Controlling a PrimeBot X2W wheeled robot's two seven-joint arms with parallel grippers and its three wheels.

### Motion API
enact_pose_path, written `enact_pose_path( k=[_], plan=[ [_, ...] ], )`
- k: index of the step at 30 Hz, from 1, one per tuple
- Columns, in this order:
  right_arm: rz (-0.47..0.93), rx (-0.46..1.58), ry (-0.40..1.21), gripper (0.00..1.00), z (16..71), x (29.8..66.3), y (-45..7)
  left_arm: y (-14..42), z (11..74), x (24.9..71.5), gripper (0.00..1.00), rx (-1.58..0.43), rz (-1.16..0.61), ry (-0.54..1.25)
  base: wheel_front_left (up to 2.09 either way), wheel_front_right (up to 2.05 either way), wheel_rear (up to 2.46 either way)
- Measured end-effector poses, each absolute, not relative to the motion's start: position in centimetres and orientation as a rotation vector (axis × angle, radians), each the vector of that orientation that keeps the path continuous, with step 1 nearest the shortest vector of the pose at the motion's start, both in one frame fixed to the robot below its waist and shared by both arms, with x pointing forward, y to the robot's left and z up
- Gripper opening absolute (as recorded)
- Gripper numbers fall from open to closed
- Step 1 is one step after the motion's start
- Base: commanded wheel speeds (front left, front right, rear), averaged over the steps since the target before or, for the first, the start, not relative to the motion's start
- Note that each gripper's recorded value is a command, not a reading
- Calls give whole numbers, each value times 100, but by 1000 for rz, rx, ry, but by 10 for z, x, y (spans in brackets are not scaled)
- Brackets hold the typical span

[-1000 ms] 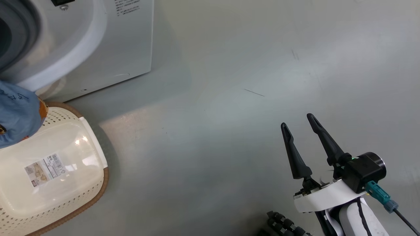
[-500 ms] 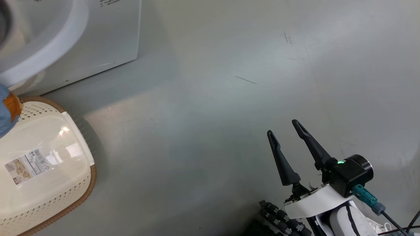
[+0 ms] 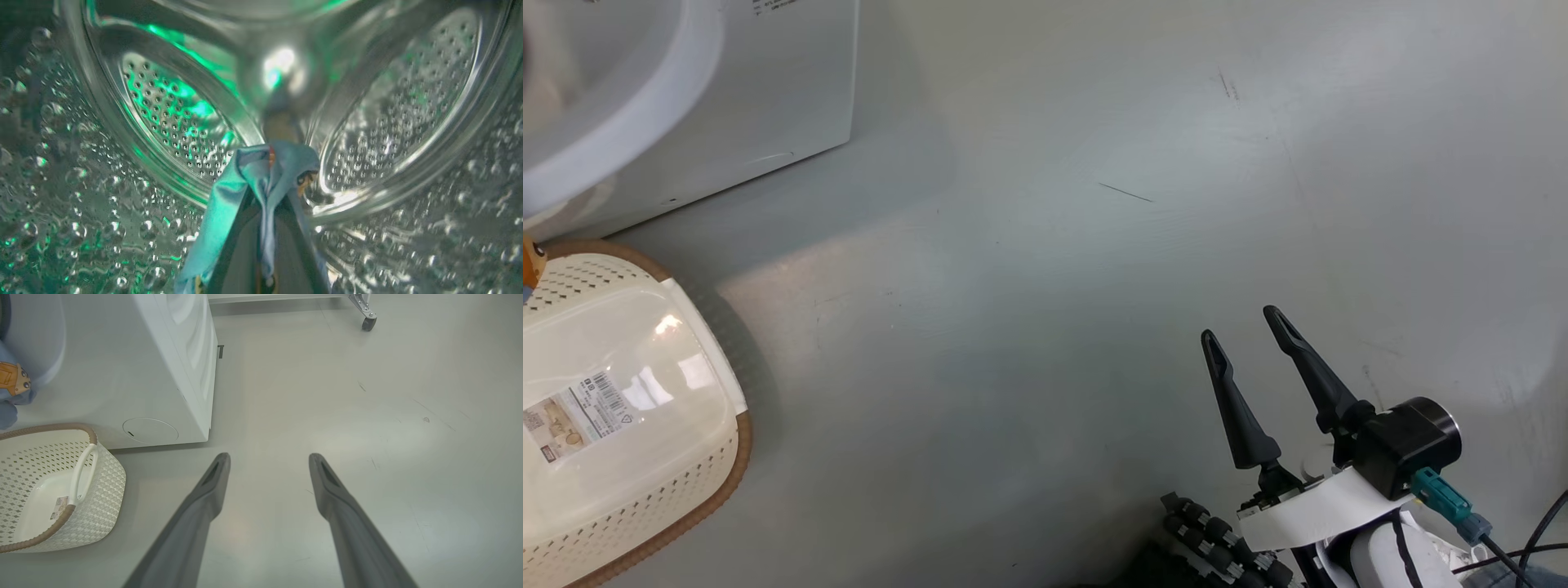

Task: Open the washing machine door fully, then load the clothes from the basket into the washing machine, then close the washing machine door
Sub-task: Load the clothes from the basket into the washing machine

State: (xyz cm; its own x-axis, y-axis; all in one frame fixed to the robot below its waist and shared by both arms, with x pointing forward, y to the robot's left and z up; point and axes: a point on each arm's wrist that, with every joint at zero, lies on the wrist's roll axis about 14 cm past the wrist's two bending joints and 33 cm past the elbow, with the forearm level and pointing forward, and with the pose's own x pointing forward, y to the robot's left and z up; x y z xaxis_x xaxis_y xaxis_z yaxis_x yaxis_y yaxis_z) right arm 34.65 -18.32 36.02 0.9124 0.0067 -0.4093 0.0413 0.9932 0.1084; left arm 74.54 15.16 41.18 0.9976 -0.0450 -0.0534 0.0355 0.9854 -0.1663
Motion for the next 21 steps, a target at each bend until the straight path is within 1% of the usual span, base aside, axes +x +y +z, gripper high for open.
enact_pose_path(
  k=[3,4,5,6,7,9,12,21],
  plan=[
    [-20,121,422,100,359,347,-182,149,395,743,31,-128,-48,109,0,0,0],
    [-20,123,422,100,359,347,-181,149,391,742,43,-121,-49,126,0,0,0],
    [-20,125,421,100,359,347,-181,148,388,741,60,-116,-51,137,0,0,0],
    [-19,125,420,100,359,348,-181,148,385,740,96,-110,-53,146,0,0,0],
    [-19,126,419,100,360,348,-180,147,381,739,100,-100,-55,160,0,0,0],
    [-14,126,408,100,361,352,-180,147,374,737,100,-61,-55,188,0,0,0],
    [-5,125,384,100,366,358,-179,152,367,732,100,-56,-21,219,0,0,0],
    [17,133,346,100,376,363,-174,152,382,721,100,-73,0,211,0,0,0]
  ],
)
